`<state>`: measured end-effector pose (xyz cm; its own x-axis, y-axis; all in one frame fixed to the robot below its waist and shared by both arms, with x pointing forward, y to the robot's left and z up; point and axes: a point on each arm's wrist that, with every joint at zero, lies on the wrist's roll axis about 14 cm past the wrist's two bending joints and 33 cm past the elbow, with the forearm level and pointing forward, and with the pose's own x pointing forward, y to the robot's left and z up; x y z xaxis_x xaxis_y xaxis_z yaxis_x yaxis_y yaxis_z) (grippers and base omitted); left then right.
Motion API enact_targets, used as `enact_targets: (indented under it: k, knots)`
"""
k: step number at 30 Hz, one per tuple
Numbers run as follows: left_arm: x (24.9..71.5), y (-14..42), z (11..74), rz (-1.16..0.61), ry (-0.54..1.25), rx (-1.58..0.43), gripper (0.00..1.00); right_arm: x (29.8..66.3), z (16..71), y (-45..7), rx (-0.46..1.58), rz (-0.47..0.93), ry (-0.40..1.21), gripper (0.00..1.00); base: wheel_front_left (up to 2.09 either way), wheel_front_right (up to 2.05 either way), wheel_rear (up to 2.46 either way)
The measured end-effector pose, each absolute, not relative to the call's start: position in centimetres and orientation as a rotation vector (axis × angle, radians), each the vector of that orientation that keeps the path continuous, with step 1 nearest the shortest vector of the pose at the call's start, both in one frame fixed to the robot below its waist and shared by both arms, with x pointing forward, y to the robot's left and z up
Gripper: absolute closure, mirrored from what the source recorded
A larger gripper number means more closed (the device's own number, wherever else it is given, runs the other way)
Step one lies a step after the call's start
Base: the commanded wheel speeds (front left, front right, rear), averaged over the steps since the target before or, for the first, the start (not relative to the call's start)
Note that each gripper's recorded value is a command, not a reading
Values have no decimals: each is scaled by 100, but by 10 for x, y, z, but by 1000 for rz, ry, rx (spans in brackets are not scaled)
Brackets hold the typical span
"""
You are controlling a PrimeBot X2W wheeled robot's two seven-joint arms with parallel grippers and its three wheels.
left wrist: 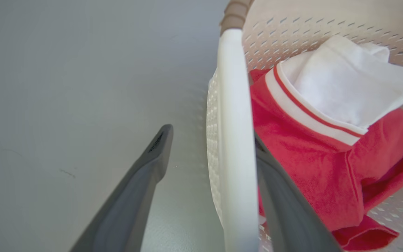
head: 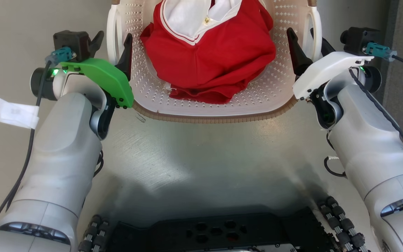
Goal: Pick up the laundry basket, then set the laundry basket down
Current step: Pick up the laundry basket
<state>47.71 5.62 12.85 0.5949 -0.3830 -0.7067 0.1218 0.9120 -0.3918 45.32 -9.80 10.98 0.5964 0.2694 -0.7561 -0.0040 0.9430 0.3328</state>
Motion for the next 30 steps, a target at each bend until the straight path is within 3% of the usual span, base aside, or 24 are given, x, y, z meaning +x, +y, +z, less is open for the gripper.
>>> enact_targets:
  k: [1,2,3,5,6,7,30]
  knots:
    - [477,56,128,-301,890,-320,4,453,109,-97,314,163,924,9,0,0,0]
    - [478,55,128,-302,892,-322,20,453,109,-96,315,165,926,35,0,0,0]
    - [478,55,128,-301,894,-325,43,452,108,-96,316,166,930,60,0,0,0]
    - [476,53,127,-306,902,-327,70,451,107,-95,314,172,935,100,0,0,0]
    - [475,50,127,-314,904,-334,92,452,107,-93,314,176,935,100,0,0,0]
    - [475,47,128,-317,904,-347,100,453,108,-90,317,187,933,100,0,0,0]
    - [463,35,173,-340,908,-384,100,452,156,-87,316,206,904,100,0,0,0]
